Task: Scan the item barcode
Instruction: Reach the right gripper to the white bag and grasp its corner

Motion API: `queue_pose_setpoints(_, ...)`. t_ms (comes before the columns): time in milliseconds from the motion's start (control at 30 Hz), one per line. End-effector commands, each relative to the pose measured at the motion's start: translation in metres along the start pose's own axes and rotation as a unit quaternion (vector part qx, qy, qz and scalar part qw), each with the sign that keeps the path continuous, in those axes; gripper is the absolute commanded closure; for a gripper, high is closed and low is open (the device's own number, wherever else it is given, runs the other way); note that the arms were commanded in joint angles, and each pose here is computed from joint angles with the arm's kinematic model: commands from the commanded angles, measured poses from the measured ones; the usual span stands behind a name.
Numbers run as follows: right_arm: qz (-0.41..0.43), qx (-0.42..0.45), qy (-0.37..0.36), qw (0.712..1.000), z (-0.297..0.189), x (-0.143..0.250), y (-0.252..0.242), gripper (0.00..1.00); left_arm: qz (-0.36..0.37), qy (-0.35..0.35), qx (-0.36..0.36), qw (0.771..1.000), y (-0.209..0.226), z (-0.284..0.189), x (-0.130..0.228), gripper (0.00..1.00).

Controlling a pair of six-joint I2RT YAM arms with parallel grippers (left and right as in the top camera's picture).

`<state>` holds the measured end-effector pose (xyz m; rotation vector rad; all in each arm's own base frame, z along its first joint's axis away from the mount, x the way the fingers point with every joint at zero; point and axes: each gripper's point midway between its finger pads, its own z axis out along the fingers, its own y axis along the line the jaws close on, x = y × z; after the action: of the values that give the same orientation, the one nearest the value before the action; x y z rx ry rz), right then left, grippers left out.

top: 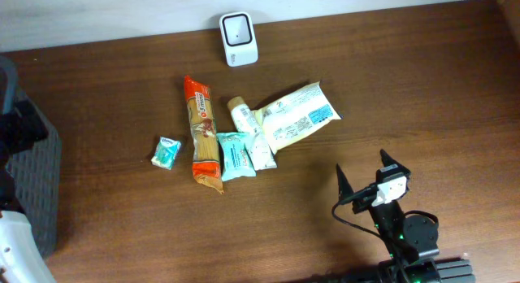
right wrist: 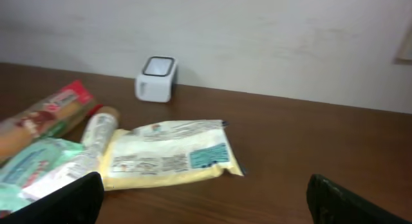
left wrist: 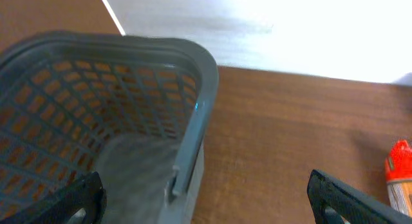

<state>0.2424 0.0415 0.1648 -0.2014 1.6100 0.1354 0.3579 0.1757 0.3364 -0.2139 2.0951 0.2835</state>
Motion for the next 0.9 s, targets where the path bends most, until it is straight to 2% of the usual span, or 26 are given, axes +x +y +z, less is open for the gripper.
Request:
queue_pose_setpoints(0, 0.037, -0.036, -0.018, 0.998, -0.003, -0.027, 0.012, 0.01, 0.005, 0.021, 0.002, 1.000, 0.000, -0.006, 0.008, 0.01)
queue_pose_setpoints(200, 0.056, -0.082, 0.053, 0.994, 0.018, -0.081, 0.022, 0.02, 0.003, 0.028, 0.004, 1.000, -0.001, -0.006, 0.012, 0.01)
queue_pose_setpoints(300, 0.075, -0.102, 0.132, 0.983, 0.046, -0.097, 0.025, 0.02, 0.003, 0.028, 0.004, 1.000, -0.001, -0.006, 0.012, 0.01)
queue_pose_setpoints(400, 0.086, -0.119, 0.245, 0.958, 0.076, -0.102, 0.025, 0.01, 0.003, 0.028, 0.004, 1.000, -0.001, -0.006, 0.012, 0.01)
queue_pose_setpoints(500, 0.078, -0.127, 0.327, 0.933, 0.101, -0.102, 0.022, 0.01, 0.003, 0.028, 0.004, 1.000, -0.001, -0.006, 0.012, 0.01)
queue_pose_setpoints(633, 0.032, -0.142, 0.356, 0.923, 0.136, -0.086, 0.008, 0.01, 0.004, 0.028, 0.004, 1.000, -0.001, -0.006, 0.012, 0.01)
queue_pose_setpoints(700, 0.044, -0.188, 0.357, 0.914, 0.150, -0.075, 0.000, 0.01, 0.003, 0.028, 0.004, 1.000, -0.001, -0.006, 0.012, 0.01)
queue_pose_setpoints(800, 0.085, -0.207, 0.371, 0.901, 0.173, -0.058, -0.035, 0.00, 0.003, 0.028, 0.004, 1.000, -0.001, -0.006, 0.012, 0.01)
queue_pose_setpoints(867, 0.088, -0.216, 0.399, 0.887, 0.187, -0.044, -0.048, 0.07, 0.004, 0.028, 0.004, 1.000, -0.001, -0.006, 0.012, 0.01)
